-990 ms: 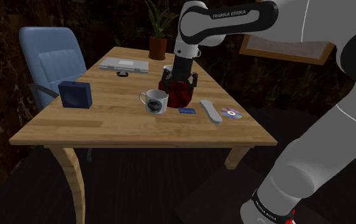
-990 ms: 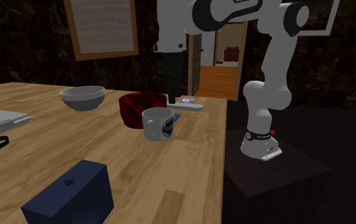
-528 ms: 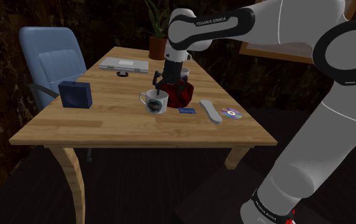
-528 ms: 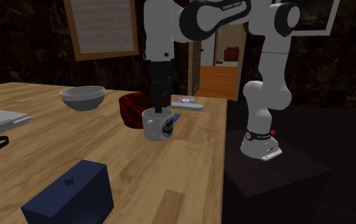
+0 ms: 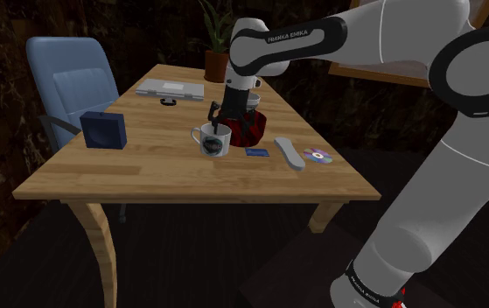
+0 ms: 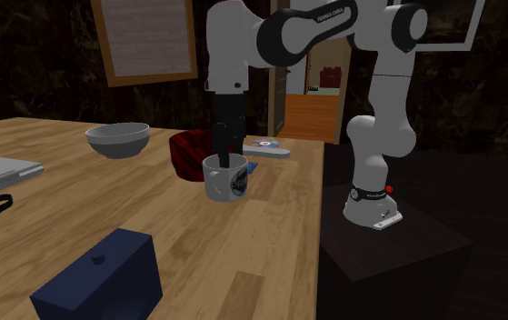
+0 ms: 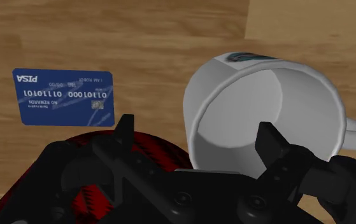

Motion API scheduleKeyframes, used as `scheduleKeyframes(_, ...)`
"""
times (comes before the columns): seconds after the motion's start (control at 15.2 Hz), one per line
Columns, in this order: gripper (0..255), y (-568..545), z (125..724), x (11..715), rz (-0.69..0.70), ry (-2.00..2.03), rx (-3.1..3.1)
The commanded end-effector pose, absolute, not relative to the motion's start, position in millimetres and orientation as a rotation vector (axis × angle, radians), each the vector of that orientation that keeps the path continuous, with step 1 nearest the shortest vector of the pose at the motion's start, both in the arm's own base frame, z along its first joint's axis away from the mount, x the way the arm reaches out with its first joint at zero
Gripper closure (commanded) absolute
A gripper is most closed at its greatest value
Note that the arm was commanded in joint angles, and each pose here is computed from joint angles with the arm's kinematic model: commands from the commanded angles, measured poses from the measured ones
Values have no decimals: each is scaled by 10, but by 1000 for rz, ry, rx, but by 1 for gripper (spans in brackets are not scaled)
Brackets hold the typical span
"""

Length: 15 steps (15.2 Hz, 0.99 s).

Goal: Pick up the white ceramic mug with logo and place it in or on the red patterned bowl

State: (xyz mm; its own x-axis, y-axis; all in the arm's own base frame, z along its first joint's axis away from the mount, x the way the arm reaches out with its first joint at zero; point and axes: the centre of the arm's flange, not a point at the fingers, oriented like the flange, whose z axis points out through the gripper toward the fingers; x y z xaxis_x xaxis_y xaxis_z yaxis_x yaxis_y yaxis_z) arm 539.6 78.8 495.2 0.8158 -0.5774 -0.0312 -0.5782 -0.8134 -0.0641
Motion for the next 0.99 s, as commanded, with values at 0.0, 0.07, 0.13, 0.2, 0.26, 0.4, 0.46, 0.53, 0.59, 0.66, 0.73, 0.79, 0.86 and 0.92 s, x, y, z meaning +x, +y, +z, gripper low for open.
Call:
scheduleKeyframes(0.0, 0, 783, 4848, 5395, 46, 934, -2932)
scheduleKeyframes(0.07, 0, 783, 4848, 5395, 46, 934, -2932)
scheduleKeyframes(0.13, 0, 783, 4848, 5395, 46, 934, -2932)
scheduleKeyframes(0.2, 255, 788, 4847, 5400, 47, 934, -2932)
scheduleKeyframes(0.26, 255, 792, 4836, 5403, 47, 934, -2932)
scheduleKeyframes(0.4, 255, 836, 4816, 5414, 47, 934, -2932)
scheduleKeyframes(0.46, 255, 850, 4820, 5418, 47, 934, -2932)
scheduleKeyframes(0.53, 255, 860, 4820, 5434, 47, 935, -2932)
scheduleKeyframes(0.59, 255, 855, 4825, 5429, 47, 935, -2932)
scheduleKeyframes(0.66, 255, 858, 4826, 5425, 47, 935, -2932)
scheduleKeyframes(0.73, 255, 858, 4823, 5422, 47, 935, -2932)
scheduleKeyframes(0.79, 255, 783, 4848, 5395, 46, 934, -2932)
scheduleKeyframes(0.86, 255, 783, 4901, 5394, 47, 934, -2932)
scheduleKeyframes(0.92, 255, 783, 4954, 5395, 46, 934, -2932)
